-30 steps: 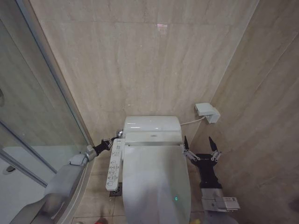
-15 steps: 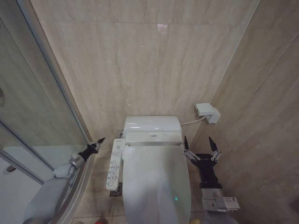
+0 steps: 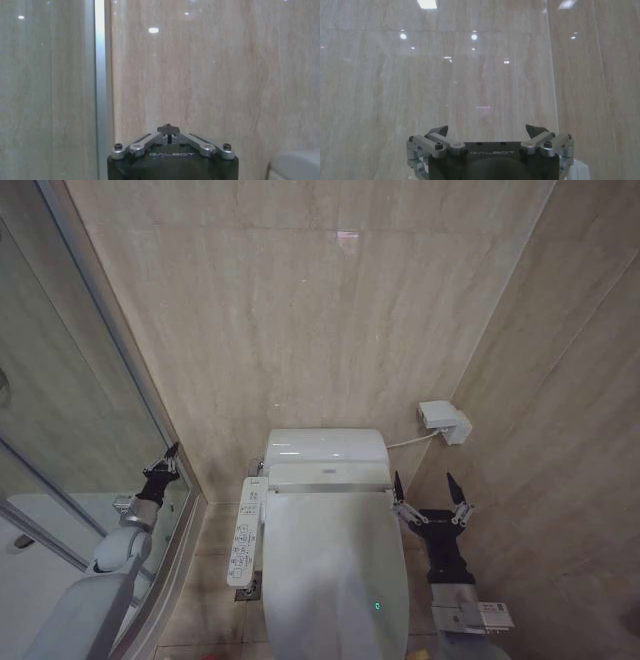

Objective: Open the toilet lid, clean the toilet bowl with a toilet brush, close the toilet lid, and flush.

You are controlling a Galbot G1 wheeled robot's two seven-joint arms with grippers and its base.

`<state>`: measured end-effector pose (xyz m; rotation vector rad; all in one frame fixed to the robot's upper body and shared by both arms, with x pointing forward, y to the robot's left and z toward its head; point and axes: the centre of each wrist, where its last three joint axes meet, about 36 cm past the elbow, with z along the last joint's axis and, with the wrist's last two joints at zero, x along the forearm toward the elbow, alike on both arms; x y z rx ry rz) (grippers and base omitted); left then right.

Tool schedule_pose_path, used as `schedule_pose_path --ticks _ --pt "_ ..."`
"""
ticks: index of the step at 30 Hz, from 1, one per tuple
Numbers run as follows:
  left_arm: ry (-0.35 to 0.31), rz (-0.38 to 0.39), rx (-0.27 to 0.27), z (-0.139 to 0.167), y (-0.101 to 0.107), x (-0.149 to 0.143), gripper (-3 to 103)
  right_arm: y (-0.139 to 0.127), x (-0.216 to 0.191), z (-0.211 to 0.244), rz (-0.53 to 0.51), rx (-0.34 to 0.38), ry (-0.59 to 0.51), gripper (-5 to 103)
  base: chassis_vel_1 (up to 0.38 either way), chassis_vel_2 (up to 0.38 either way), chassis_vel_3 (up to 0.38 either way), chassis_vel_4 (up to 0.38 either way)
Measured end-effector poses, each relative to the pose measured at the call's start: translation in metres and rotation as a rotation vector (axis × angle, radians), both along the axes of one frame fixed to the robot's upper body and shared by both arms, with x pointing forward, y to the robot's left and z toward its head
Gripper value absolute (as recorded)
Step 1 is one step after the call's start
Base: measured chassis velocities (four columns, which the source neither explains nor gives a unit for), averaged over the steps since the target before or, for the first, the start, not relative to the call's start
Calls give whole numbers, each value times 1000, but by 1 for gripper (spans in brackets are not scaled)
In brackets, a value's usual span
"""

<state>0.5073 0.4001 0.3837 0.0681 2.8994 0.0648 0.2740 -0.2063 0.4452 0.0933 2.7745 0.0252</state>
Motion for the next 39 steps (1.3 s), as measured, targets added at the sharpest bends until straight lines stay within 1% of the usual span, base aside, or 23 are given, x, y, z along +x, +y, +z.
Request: schedule_pose_path --ticks 1,2,5,6,9,10,13,14,17,18,20,22,25,27,28,30,33,35,36,37,39 --pt "-10 3 -16 6 -10 -5 0 0 0 0 0 0 0 100 0 0 0 0" --pt "-10 3 -16 6 -10 -5 0 0 0 0 0 0 0 100 0 0 0 0" --pt "-21 15 -45 12 -29 -16 0 0 0 0 0 0 0 100 0 0 0 0" --pt "-21 15 -45 12 -29 -16 0 0 0 0 0 0 0 100 0 0 0 0" --pt "-20 12 -62 13 -45 -31 0 0 0 0 0 0 0 100 0 0 0 0" --pt "-20 12 -62 13 -45 -31 0 0 0 0 0 0 0 100 0 0 0 0" --pt "-6 -5 -72 12 -60 -52 0 0 0 0 0 0 0 100 0 0 0 0" --pt "-6 -5 -72 12 -60 -52 0 0 0 0 0 0 0 100 0 0 0 0" --pt "7 -16 -69 13 -71 -72 0 0 0 0 0 0 0 100 0 0 0 0" --pt "7 -16 -69 13 -71 -72 0 0 0 0 0 0 0 100 0 0 0 0" --pt "8 -22 -66 16 -77 -83 0 0 0 0 0 0 0 100 0 0 0 0" --pt "8 -23 -66 17 -77 -84 0 0 0 0 0 0 0 100 0 0 0 0" --pt "7 -52 -81 26 -84 -101 0 0 0 0 0 0 0 100 0 0 0 0" --pt "7 -58 -83 28 -84 -103 0 0 0 0 0 0 0 100 0 0 0 0" --pt "4 -78 -71 32 -80 -111 0 0 0 0 0 0 0 100 0 0 0 0" --pt "1 -79 -61 34 -76 -114 0 0 0 0 0 0 0 100 0 0 0 0" --pt "-4 -64 -33 38 -60 -120 0 0 0 0 0 0 0 100 0 0 0 0" --pt "-11 -55 -25 39 -53 -121 0 0 0 0 0 0 0 100 0 0 0 0" --pt "-11 -55 -25 39 -53 -121 0 0 0 0 0 0 0 100 0 0 0 0" --pt "-14 -51 -21 40 -42 -122 0 0 0 0 0 0 0 100 0 0 0 0" --pt "-10 -60 -22 39 -32 -126 0 0 0 0 0 0 0 100 0 0 0 0"
